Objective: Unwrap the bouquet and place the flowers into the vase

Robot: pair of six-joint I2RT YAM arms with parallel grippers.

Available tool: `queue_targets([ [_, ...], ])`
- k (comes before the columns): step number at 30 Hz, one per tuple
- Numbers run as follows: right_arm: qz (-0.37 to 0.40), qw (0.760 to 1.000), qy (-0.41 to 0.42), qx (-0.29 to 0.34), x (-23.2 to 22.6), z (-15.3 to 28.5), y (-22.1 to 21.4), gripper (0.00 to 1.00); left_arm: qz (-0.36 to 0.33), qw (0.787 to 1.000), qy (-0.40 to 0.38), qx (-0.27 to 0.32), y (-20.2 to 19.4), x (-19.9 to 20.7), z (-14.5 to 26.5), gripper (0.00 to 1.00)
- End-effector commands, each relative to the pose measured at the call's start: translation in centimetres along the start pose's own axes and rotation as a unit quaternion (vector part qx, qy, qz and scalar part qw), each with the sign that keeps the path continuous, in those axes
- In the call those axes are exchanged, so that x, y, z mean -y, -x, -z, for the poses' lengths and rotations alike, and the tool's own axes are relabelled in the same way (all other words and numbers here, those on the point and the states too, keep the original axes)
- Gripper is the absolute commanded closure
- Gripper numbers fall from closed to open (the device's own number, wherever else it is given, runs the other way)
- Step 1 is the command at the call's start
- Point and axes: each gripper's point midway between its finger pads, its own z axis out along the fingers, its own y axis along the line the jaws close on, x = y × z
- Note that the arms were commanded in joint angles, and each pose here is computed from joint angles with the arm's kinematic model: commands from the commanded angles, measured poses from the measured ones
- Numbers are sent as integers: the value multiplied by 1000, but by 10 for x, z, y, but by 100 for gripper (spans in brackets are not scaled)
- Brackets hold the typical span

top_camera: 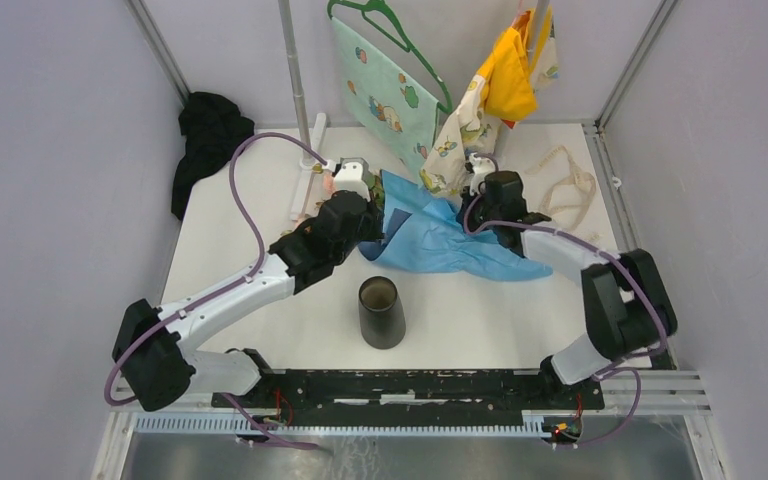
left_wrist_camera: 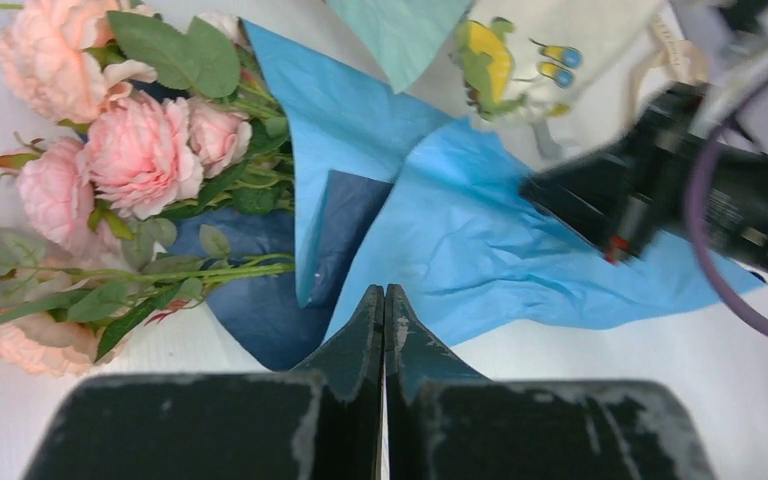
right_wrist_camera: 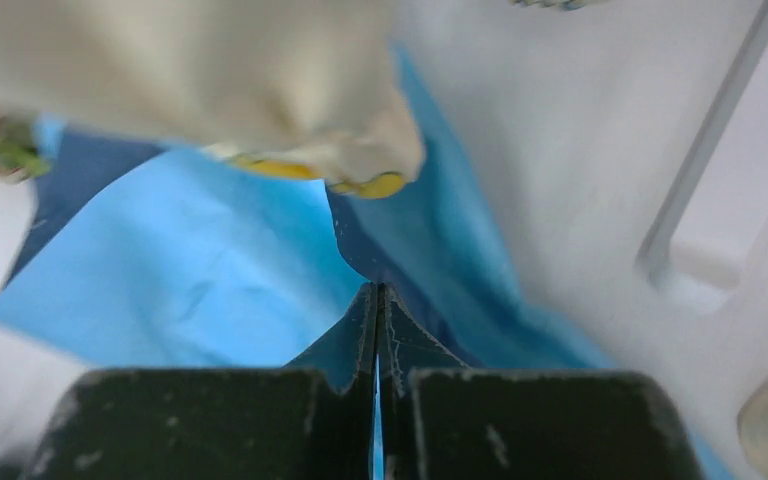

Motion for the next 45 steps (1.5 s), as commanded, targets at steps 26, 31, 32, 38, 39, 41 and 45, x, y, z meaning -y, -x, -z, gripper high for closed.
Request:
queue_targets([
  [26,-2,992,124,27,-90,160,-101,72,6,1000,14,-16,-24,-1,-39,98],
  [31,19,990,31,140,-70,197,-6,62,12,998,-36,-41,-47,18,-54,98],
  [32,19,987,7,157,-63,203,9,62,12,998,-39,-46,-50,19,-57,98],
  [38,27,975,-115,187,-34,219,66,65,-7,995,-64,-76,-68,33,-77,98],
  [39,35,973,-136,182,-29,215,69,65,-8,993,-83,-89,-73,40,-76,98],
  [41,48,970,-172,167,-21,205,74,66,-11,988,-111,-103,-78,50,-74,98],
  [45,65,967,-193,152,-16,179,79,66,-20,976,-179,-125,-85,71,-54,98],
])
